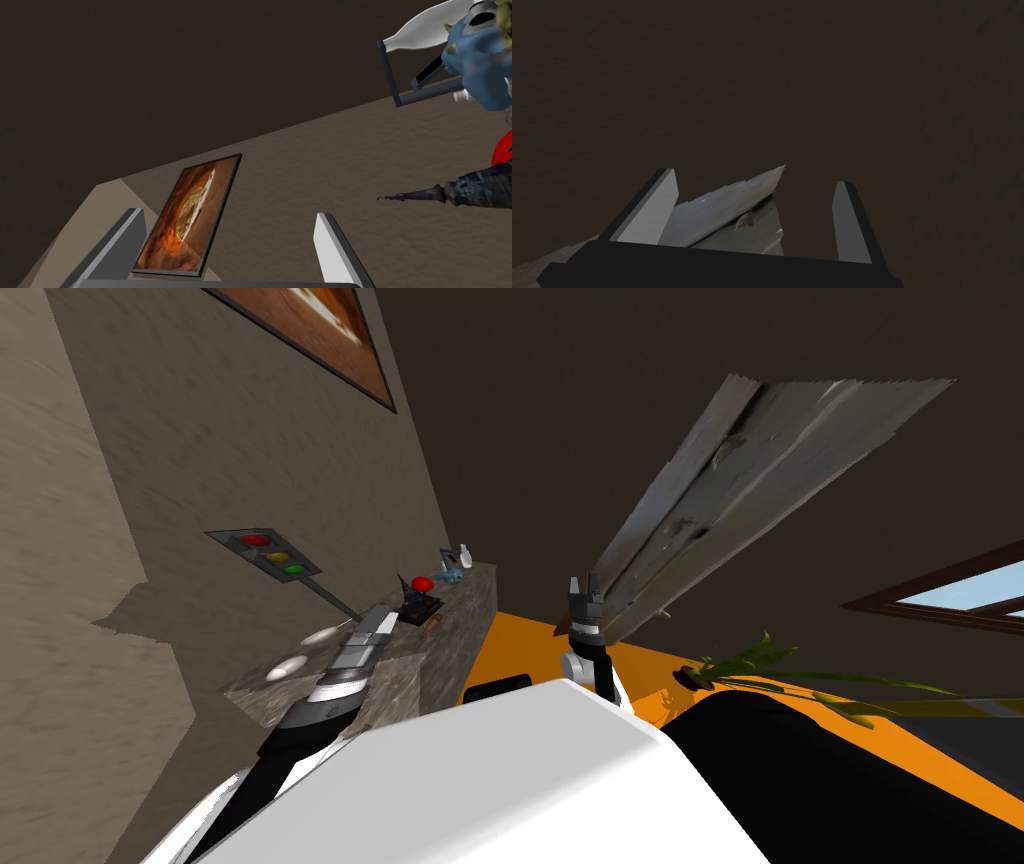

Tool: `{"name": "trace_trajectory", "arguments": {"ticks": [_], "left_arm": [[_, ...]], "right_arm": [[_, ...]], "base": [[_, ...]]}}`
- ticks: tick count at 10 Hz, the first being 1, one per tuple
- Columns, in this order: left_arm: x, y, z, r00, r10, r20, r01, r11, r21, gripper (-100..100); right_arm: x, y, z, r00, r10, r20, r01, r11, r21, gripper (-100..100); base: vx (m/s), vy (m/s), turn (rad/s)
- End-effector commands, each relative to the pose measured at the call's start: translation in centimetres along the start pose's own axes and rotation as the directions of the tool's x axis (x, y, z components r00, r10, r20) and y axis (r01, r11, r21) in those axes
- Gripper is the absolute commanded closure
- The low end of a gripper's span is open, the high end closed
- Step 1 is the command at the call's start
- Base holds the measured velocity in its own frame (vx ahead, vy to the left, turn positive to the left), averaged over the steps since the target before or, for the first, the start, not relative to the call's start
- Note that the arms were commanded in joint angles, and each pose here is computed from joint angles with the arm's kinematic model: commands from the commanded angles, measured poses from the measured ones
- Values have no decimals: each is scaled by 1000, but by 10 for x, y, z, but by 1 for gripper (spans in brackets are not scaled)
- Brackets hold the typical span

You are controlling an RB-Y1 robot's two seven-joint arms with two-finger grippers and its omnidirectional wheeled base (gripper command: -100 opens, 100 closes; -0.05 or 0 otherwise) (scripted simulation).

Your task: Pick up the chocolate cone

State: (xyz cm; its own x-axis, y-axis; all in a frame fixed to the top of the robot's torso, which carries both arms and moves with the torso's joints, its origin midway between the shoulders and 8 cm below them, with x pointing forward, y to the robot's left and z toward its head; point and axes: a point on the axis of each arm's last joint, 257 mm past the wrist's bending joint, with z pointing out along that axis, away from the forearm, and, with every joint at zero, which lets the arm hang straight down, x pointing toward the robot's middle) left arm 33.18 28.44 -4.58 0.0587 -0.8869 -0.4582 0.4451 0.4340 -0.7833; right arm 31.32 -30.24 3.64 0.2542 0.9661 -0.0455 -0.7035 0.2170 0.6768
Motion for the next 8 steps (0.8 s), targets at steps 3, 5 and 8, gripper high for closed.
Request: {"name": "trace_trajectory", "arguments": {"ticks": [3, 5, 8], "left_arm": [[10, 29, -19, 996, 6, -94, -18, 992, -121, -100], [15, 52, -37, 987, 4, -161, -38, 977, -210, -100], [20, 73, -55, 973, 0, -231, -69, 955, -288, -100]], "right_arm": [[0, 0, 0, 1000, 0, 0, 0, 1000, 0, 0], [0, 0, 0, 1000, 0, 0, 0, 1000, 0, 0], [0, 0, 0, 1000, 0, 0, 0, 1000, 0, 0]], "base": [[-15, -29, 3], [-7, -23, -27], [-8, -15, -36]]}}
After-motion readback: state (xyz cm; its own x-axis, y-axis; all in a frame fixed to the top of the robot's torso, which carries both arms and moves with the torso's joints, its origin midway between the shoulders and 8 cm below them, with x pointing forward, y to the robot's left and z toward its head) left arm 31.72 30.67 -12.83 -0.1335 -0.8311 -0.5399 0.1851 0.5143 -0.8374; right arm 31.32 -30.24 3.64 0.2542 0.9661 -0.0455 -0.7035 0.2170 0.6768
